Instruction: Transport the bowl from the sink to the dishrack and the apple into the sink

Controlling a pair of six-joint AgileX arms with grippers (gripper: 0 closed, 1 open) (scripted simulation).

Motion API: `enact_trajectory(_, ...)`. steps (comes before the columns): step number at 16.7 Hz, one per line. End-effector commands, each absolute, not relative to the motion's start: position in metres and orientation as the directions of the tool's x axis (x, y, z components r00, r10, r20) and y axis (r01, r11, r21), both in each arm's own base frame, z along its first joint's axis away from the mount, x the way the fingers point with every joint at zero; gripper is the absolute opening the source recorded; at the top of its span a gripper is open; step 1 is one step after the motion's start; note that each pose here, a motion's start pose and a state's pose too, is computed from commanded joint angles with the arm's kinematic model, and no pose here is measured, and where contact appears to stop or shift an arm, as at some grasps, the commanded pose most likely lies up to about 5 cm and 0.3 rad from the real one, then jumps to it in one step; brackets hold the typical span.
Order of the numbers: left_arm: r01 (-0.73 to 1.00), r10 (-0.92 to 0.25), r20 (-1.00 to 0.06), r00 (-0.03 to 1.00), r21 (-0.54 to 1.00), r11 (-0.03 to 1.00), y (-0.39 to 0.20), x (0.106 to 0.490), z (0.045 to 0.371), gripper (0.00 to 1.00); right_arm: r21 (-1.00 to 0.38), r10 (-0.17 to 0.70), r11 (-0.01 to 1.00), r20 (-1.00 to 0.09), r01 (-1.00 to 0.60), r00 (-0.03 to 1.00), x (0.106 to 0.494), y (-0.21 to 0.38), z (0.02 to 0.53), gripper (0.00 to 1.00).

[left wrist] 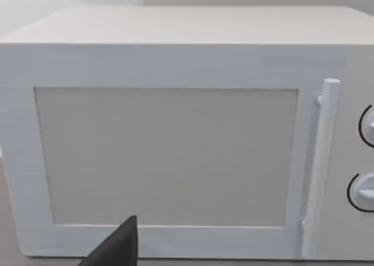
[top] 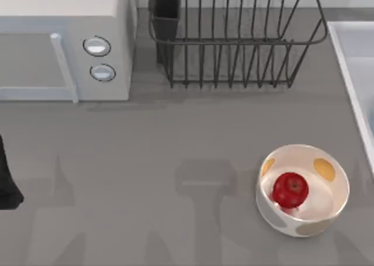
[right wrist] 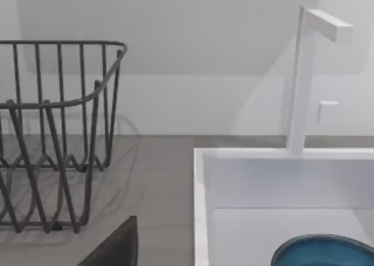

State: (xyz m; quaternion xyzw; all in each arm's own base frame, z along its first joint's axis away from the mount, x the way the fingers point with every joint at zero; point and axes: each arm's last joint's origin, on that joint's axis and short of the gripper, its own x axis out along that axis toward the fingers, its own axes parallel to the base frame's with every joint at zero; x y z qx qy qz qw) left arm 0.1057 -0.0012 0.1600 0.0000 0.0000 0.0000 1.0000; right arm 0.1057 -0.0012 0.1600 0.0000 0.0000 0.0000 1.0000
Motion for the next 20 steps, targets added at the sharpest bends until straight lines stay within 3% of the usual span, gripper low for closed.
enact_trajectory(6,0.0,0.0,0.0,1.0,0.0,1.0,-0.001,0.106,0.16,1.0,-0.024,-0.022,0.999,-0.041,0.021,0.999,0.107,-0.003,0.181,1.0)
enact_trajectory(11,0.0,0.0,0.0,1.0,0.0,1.0,-0.001,0.106,0.16,1.0,-0.096,-0.075,0.994,-0.206,0.056,0.976,0.132,-0.009,0.249,1.0)
enact_trajectory(16,0.0,0.0,0.0,1.0,0.0,1.0,-0.001,0.106,0.16,1.0,-0.165,-0.126,0.985,-0.496,0.049,0.859,0.22,-0.028,0.303,1.0)
enact_trajectory(20,0.0,0.0,0.0,1.0,0.0,1.0,-0.001,0.106,0.16,1.0,-0.177,-0.14,0.984,-0.725,0.014,0.675,0.317,-0.058,0.297,1.0)
